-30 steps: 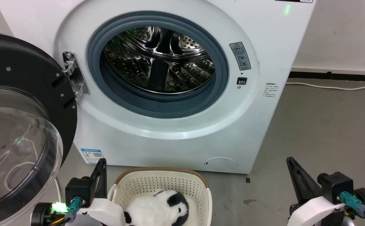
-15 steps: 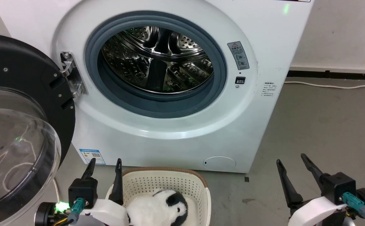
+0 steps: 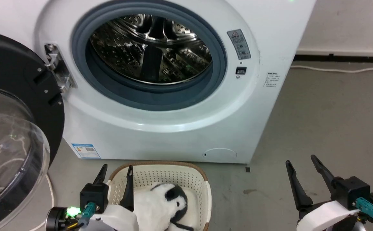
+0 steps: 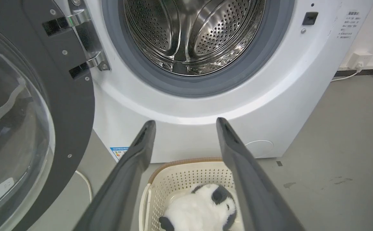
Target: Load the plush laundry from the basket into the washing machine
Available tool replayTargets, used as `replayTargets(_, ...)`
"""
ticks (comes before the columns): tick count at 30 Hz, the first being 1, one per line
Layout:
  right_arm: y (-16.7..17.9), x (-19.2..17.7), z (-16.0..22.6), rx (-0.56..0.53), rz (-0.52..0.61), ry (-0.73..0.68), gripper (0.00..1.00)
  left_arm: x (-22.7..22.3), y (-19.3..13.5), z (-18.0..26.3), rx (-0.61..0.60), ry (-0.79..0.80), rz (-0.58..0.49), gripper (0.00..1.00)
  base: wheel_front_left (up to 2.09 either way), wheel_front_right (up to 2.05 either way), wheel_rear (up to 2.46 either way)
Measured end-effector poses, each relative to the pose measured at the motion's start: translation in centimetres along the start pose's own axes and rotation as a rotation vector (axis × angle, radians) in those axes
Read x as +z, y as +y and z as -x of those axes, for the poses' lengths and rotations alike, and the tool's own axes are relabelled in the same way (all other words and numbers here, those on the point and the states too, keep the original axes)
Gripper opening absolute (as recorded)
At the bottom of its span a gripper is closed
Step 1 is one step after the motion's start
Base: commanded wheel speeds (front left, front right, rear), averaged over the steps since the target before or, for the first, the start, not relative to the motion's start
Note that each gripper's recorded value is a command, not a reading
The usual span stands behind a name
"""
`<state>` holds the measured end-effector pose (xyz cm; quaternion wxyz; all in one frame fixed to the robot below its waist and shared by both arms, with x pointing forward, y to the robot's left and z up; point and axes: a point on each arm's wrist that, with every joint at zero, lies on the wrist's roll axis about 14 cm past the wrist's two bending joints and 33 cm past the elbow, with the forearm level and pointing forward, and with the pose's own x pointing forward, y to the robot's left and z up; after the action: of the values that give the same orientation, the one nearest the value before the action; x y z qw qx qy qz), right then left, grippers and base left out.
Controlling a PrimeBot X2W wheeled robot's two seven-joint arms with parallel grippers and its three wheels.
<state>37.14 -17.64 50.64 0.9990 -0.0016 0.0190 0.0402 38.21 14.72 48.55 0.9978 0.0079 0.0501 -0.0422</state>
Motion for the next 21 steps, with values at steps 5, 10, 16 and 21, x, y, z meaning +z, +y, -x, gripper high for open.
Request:
replayTargets(5,-0.6,-0.9,-0.5,-0.016,-0.014,0.020,1.00,-2.0,-1.0,-1.3,-0.033,0.061,0.009,1.00,0.00,0.00,0.00)
replayTargets(10,-1.2,-1.3,-1.4,-0.032,-0.025,0.025,1.00,-4.0,-1.9,-2.8,-0.065,0.120,0.008,1.00,0.00,0.00,0.00)
replayTargets(16,-1.6,-2.1,-2.3,-0.043,-0.036,0.039,1.00,-6.0,-2.6,-4.8,-0.103,0.161,-0.009,1.00,0.00,0.00,0.00)
replayTargets(21,-2.2,-2.8,-2.8,-0.061,-0.049,0.046,1.00,-8.2,-3.4,-6.1,-0.143,0.216,-0.018,1.00,0.00,0.00,0.00)
